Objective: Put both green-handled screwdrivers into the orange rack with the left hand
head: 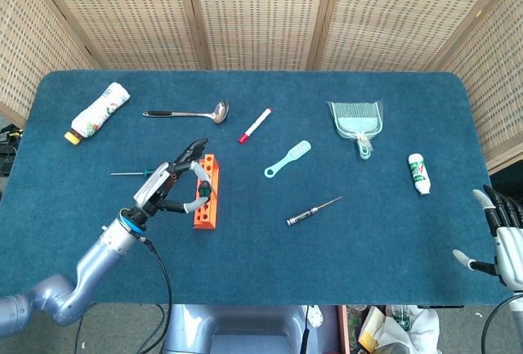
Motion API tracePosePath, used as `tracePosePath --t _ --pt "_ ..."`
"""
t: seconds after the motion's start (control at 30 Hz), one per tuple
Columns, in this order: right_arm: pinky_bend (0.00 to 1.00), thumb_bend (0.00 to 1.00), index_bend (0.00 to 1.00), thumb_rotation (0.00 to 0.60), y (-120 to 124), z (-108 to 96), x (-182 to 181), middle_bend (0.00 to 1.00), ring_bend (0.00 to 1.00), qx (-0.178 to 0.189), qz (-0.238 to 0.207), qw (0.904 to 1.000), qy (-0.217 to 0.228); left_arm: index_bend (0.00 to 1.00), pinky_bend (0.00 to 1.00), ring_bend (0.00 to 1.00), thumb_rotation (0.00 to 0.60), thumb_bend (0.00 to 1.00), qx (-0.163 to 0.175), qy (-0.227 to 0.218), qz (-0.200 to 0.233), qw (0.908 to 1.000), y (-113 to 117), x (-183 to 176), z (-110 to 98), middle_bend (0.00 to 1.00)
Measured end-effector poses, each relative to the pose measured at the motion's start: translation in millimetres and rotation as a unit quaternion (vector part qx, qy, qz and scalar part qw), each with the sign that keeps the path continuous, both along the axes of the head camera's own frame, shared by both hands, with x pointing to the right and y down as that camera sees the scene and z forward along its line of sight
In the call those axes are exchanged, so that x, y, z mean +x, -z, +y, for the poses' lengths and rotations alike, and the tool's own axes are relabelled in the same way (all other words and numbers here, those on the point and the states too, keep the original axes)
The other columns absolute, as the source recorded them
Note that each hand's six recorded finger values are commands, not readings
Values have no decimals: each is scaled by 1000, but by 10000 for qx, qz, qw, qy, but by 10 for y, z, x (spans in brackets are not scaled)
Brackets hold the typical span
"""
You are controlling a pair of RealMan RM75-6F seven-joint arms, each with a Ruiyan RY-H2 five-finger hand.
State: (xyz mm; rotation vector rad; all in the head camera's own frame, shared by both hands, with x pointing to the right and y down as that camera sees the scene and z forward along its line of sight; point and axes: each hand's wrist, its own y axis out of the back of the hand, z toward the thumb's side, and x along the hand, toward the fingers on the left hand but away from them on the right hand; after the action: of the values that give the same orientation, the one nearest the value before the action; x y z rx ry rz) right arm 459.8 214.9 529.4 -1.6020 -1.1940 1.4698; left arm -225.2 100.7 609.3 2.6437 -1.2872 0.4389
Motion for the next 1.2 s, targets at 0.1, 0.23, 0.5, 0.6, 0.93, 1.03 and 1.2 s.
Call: tracePosePath --t 0.1,0.23,0.5,0.6,0.93,1.03,1.2 --pt "0 0 54 600 1 -4 5 0 0 -3 -9 10000 -7 589 0 0 600 426 -6 -26 -69 10000 -38 18 20 0" --pt "0 0 54 600 5 -4 10 0 0 3 -24 10000 -18 589 0 0 600 433 -11 -5 -53 10000 -52 40 19 0" --pt "0 0 54 600 14 -6 18 0 0 6 -38 10000 -24 589 0 0 600 433 -124 -46 -4 9999 -74 77 57 0" --pt "0 0 54 600 16 -6 21 0 0 9 -40 10000 -29 589 0 0 600 433 -132 -59 -8 9999 -79 80 70 0" --pt "0 0 54 600 17 -9 24 0 0 14 -44 10000 -32 589 0 0 600 433 -165 -23 -75 9998 -157 68 86 0" --pt "0 0 54 600 16 -8 24 0 0 11 -42 10000 -31 589 0 0 600 432 -185 -44 -74 9998 -184 83 105 0" --pt "0 0 54 600 15 -7 24 0 0 7 -47 10000 -31 589 0 0 600 432 -192 -67 -100 9997 -218 89 125 0"
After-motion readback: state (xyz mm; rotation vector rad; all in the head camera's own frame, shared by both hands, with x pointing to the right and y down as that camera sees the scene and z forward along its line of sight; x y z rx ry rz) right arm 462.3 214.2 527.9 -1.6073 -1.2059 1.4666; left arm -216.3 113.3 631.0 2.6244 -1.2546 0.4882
